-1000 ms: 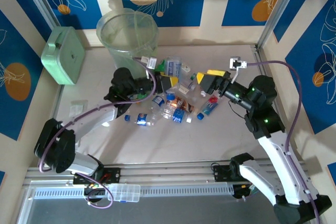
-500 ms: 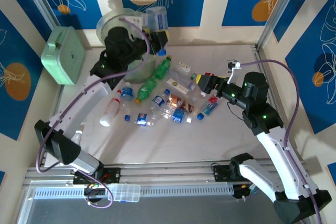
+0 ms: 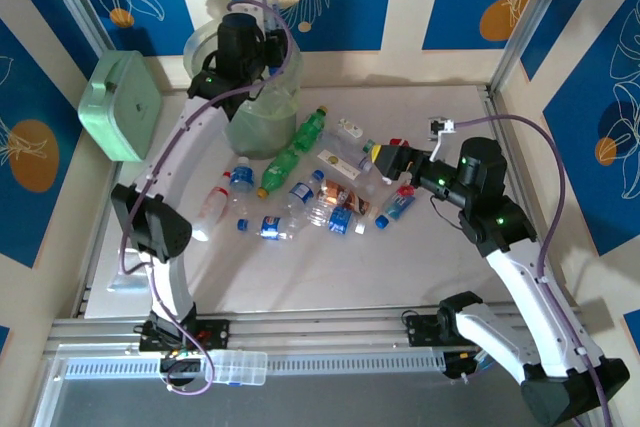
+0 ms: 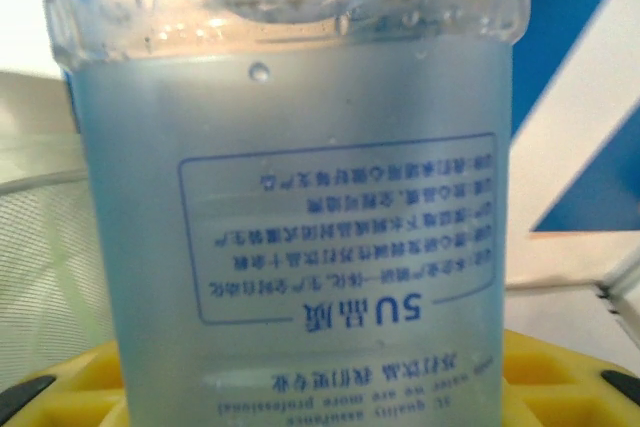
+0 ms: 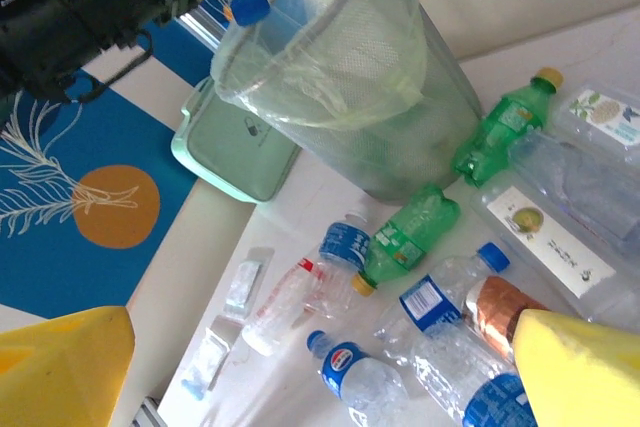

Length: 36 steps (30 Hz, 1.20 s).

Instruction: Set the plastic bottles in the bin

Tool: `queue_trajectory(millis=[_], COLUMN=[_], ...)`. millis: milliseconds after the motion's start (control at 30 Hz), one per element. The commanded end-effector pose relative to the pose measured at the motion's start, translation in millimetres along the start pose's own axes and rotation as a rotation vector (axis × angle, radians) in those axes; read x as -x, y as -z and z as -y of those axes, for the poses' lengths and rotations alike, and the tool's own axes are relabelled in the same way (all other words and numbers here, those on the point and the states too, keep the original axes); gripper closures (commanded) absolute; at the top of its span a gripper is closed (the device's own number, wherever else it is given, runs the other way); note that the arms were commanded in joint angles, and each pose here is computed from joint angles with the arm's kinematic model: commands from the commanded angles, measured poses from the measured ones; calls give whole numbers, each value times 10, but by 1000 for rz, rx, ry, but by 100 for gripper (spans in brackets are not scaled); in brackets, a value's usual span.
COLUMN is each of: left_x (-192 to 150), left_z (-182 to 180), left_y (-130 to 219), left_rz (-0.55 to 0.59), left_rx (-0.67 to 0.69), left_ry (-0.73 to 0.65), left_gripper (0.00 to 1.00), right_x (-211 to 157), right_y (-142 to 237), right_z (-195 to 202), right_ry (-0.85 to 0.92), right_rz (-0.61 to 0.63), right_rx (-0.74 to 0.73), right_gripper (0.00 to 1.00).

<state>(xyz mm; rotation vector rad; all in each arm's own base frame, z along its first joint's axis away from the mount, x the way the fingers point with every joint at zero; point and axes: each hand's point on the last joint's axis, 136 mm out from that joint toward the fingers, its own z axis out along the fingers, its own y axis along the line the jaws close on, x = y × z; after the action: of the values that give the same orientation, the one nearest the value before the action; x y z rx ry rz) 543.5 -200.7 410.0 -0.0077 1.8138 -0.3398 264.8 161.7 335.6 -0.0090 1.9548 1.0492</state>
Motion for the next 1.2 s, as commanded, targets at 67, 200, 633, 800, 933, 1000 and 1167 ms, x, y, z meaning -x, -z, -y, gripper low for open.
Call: queue_trajectory(millis=[67,200,633,800,933,1000,1167], left_x=[-7,-145,-1135,-1231,-1111,-1036,-870], left_z=[-539,-586,-995,-1054,-1034,-1015,-958], left_y=[-309,-514,-931,-968,-928,-898,-803], left_rz=[-54,-92,-307,-330,-305,-291,-265], left_rx=[74,66,205,207,198,193,174], left_ry=[67,46,77,128,129,128,133], left_gripper=[97,96,69,43,33,29,24], right_x=[-166,-238,-330,-370,-368,-340,-254], right_y=[-44,-77,-204,-225,-214,-204,-156], right_z=[111,204,425,478,490,458,372], right_ry=[-43,-60,-92,-101,-105,-104,-91], right_rz=[-40,-50,-71,-73,-72,-65,-48], right_rx=[-6,-26,-77,-86,-88,-73,-59], right_gripper=[3,3,3,3,3,3,3])
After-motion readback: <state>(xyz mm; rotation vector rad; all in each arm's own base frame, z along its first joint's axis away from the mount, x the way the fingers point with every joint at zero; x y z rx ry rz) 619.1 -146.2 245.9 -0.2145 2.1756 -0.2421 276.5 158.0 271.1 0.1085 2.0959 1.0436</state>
